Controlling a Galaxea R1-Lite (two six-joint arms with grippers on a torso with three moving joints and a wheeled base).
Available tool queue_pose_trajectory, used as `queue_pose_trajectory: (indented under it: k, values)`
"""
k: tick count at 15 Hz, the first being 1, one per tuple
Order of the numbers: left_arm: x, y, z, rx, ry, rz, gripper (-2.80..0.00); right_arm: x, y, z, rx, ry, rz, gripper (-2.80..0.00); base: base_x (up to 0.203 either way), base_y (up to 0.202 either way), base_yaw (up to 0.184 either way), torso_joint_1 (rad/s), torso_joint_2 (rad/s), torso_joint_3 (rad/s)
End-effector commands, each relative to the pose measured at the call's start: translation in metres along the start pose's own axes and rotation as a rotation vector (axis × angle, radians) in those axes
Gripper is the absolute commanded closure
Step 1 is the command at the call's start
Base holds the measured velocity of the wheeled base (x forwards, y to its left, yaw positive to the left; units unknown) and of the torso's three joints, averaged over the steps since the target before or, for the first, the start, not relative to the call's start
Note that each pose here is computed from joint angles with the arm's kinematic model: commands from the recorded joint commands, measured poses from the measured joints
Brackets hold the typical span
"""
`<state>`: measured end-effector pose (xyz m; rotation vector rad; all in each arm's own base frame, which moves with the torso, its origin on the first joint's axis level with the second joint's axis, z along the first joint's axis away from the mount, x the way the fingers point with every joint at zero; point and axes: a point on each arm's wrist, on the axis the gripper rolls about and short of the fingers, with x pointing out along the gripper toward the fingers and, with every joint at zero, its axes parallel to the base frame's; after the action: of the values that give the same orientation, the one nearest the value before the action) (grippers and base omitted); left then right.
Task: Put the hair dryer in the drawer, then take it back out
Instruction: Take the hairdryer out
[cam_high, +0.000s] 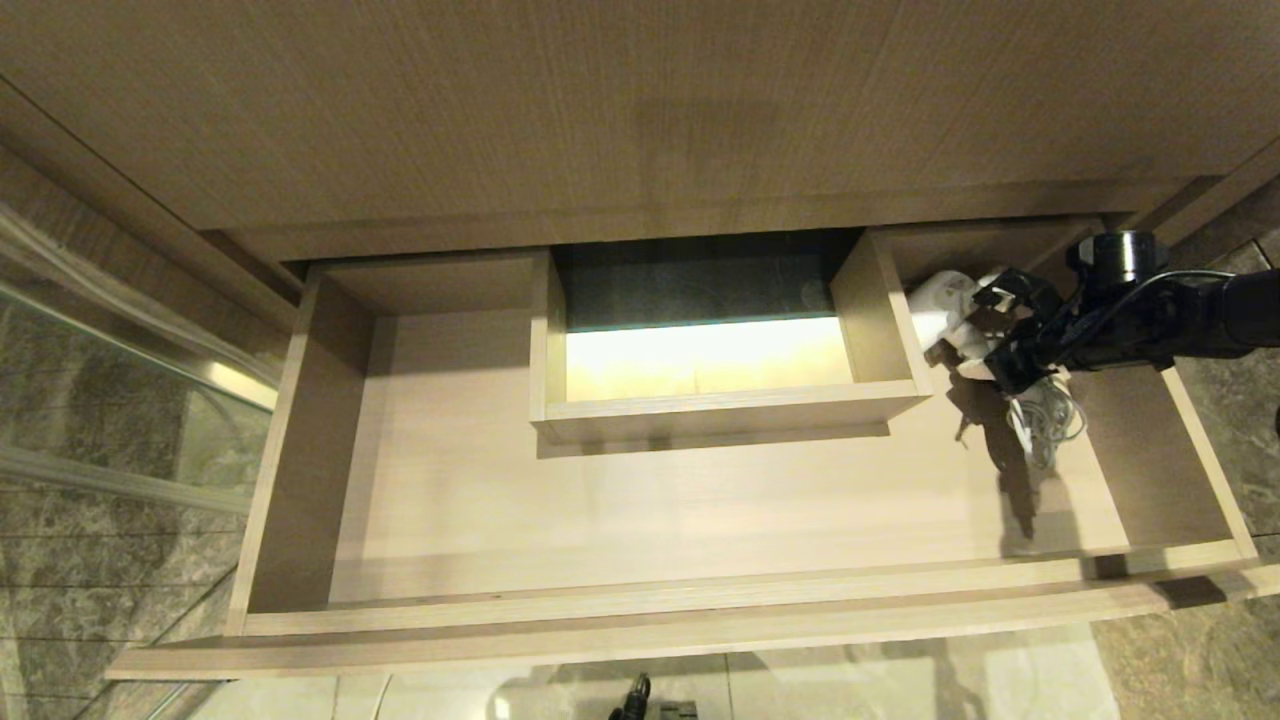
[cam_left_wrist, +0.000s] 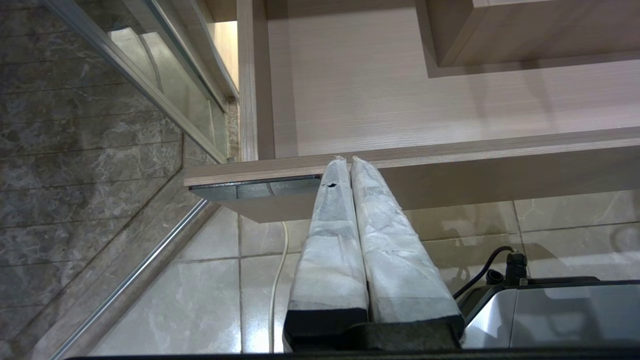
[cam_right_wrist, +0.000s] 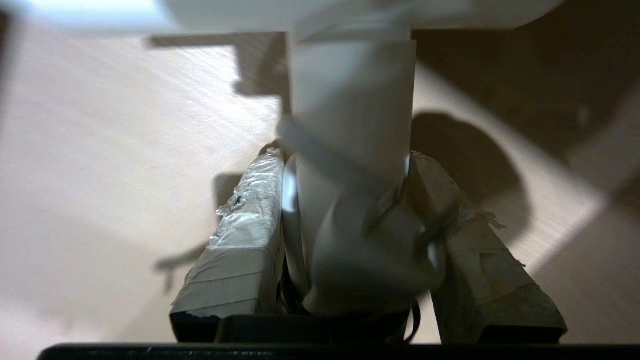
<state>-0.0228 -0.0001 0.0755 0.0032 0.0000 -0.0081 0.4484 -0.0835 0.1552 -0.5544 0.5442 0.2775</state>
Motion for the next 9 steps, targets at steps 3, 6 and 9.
queue_pose_trajectory:
  k: [3,6,9]
  values:
    - [0.000,0.000,0.000,0.001,0.000,0.000,0.00,-0.057,-0.005,0.022,-0.018,-0.053,-0.053,0.00,0.000,0.000,0.000,0.000,0.00,0.000]
    - [0.000,0.000,0.000,0.000,0.001,0.000,0.00,-0.100,-0.005,0.030,-0.019,-0.078,-0.094,0.00,0.000,0.000,0.000,0.000,0.00,0.000]
    - [0.000,0.000,0.000,0.000,0.000,-0.001,0.00,-0.159,-0.001,0.041,-0.023,-0.117,-0.152,0.00,0.000,0.000,0.000,0.000,0.00,0.000]
